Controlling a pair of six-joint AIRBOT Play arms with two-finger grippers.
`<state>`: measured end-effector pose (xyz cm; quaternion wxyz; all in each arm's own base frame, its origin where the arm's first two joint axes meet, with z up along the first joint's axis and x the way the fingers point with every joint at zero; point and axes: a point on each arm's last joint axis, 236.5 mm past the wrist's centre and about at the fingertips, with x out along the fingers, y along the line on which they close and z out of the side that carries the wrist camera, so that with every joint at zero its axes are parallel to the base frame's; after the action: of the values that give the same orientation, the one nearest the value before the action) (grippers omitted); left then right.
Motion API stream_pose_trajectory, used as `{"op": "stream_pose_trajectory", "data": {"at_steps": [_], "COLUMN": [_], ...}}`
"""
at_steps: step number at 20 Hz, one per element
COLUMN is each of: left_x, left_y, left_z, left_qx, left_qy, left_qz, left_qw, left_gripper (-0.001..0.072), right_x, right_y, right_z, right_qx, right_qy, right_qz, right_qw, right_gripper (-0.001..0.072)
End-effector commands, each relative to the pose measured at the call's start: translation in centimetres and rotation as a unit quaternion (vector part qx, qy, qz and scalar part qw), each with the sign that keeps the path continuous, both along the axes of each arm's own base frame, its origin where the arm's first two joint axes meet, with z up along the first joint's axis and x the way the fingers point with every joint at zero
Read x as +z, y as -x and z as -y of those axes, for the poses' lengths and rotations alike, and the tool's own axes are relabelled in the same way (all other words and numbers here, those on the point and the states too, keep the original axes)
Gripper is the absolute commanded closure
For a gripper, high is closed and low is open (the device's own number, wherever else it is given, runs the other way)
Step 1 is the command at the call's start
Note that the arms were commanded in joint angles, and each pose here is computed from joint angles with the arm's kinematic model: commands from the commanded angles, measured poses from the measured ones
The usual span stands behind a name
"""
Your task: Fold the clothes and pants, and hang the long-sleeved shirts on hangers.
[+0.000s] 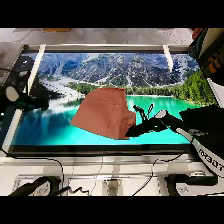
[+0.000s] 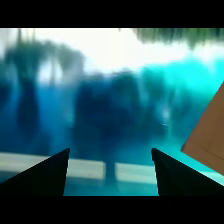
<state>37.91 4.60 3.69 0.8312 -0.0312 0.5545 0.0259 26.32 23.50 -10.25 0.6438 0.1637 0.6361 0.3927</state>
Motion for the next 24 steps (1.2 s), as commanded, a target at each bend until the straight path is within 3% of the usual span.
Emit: {"op": "stream_pose_trajectory", "data": {"at_steps": [1, 11, 13, 16, 21, 22, 24], "left_x": [-2.6, -13.9, -14.3, -14.4, -15.1, -14.9, -14.7], "left_y": [0.3, 2.5, 2.7, 3.0, 2.4, 2.0, 1.7], "left_z": [1.8, 7.4, 8.3, 9.4, 12.0, 12.8, 13.7], "left_qx": [0.004, -0.007, -0.032, -0.053, -0.048, -0.047, -0.061], "left_qy": [0.153, 0.251, 0.247, 0.244, 0.278, 0.293, 0.299], "left_qz": [-0.03, -0.179, -0.184, -0.189, -0.162, -0.152, -0.142], "left_qw": [0.988, 0.951, 0.951, 0.95, 0.945, 0.943, 0.942], "left_gripper": [0.0149, 0.0144, 0.0153, 0.0224, 0.0225, 0.0254, 0.0514], "right_x": [1.0, 1.0, 0.9, 0.7, 0.6, 0.7, 0.7], "right_y": [0.3, -0.1, -0.5, -1.0, -1.0, -1.0, -1.0], "right_z": [-0.7, -0.7, -0.6, -0.5, -0.5, -0.5, -0.5], "right_qx": [-0.002, -0.009, -0.015, -0.022, -0.023, -0.022, -0.021], "right_qy": [-0.021, -0.02, -0.017, -0.012, -0.011, -0.011, -0.012], "right_qz": [-0.01, -0.005, 0.001, 0.008, 0.009, 0.009, 0.008], "right_qw": [1.0, 1.0, 1.0, 1.0, 1.0, 1.0, 1.0], "right_gripper": [0.0687, 0.0687, 0.0686, 0.0687, 0.0686, 0.0686, 0.0686]}}
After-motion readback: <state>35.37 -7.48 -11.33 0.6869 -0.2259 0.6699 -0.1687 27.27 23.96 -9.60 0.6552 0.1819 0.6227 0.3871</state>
